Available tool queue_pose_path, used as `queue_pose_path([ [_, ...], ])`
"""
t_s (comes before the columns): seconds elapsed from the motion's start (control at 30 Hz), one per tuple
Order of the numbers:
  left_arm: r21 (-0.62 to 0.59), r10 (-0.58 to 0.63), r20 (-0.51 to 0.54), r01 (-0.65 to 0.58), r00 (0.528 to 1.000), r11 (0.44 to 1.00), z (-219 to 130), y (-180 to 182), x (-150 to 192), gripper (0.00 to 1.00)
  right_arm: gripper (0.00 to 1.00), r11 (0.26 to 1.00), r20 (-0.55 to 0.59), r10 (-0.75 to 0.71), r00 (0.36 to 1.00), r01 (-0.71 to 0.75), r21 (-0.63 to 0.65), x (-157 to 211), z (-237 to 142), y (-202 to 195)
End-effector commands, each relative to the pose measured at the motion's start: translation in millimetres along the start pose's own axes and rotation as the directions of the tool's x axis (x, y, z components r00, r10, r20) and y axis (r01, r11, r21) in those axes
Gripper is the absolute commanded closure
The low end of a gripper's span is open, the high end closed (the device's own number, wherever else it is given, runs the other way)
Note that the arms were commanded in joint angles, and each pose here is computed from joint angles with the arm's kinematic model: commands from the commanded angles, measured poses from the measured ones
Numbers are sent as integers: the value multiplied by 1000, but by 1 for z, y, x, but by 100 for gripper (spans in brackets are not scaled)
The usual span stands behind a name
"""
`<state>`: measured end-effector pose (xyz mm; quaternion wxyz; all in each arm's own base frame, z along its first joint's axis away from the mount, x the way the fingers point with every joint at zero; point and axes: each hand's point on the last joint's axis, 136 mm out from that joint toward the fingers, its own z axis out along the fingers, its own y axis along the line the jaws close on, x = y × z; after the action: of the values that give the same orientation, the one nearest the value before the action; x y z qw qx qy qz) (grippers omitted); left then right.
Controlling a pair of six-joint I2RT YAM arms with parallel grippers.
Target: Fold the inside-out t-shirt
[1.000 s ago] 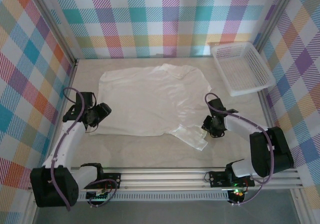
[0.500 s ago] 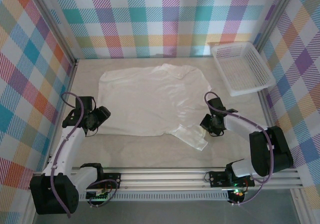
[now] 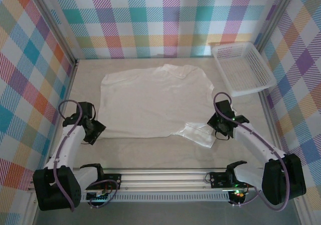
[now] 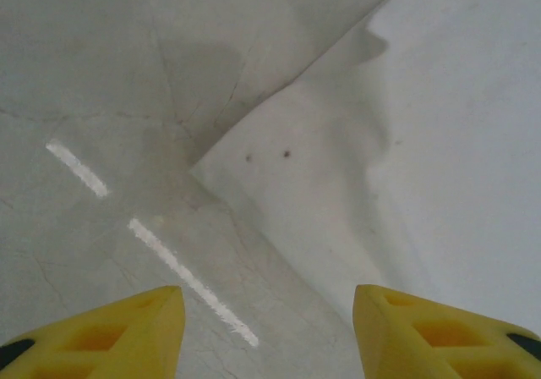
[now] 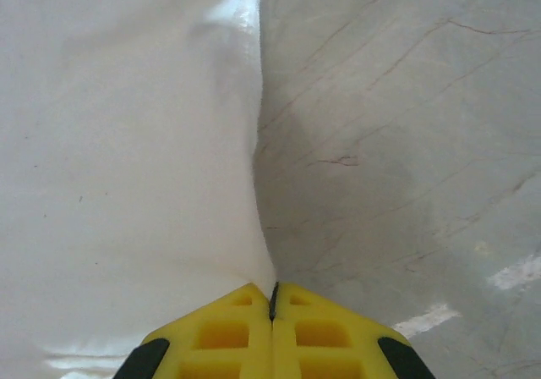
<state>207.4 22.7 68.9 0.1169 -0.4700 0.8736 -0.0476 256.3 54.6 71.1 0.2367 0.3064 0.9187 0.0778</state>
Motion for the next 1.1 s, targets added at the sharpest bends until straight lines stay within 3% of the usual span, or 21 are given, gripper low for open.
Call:
queue_pose_path([
  [0.0, 0, -45, -44, 46, 998, 999, 14, 1, 6, 45, 100, 1000, 31, 0, 1000, -1, 24, -3, -3, -8],
  [0.2, -16, -40, 17, 40, 999, 999, 28, 0, -8, 45, 100, 1000, 23, -17, 1000, 17, -3, -3, -4, -2],
  [0.5, -112, -53, -15, 51, 998, 992, 49, 15, -4, 50, 100, 1000, 27, -18, 999, 18, -3, -5, -6, -1],
  [0.6, -140, -59, -5, 58, 998, 988, 51, 23, -3, 64, 100, 1000, 26, -8, 1000, 8, 3, -3, -5, -4],
  [0.67, -133, -52, -7, 50, 999, 990, 49, 24, -2, 100, 100, 1000, 20, 1, 1000, -1, 14, -1, -4, -7],
  [0.83, -125, -20, 92, 32, 996, 992, 7, 32, -11, 100, 100, 992, -15, 36, 999, -34, 122, 13, -10, -37],
  [0.97, -102, -29, 175, 48, 984, 994, -22, 44, -12, 100, 100, 990, -14, 48, 999, -46, 134, 26, -16, -57],
  [1.07, -8, -22, 181, 24, 983, 1000, -32, 29, -12, 100, 100, 993, -17, 26, 1000, -24, 116, 27, -21, -58],
])
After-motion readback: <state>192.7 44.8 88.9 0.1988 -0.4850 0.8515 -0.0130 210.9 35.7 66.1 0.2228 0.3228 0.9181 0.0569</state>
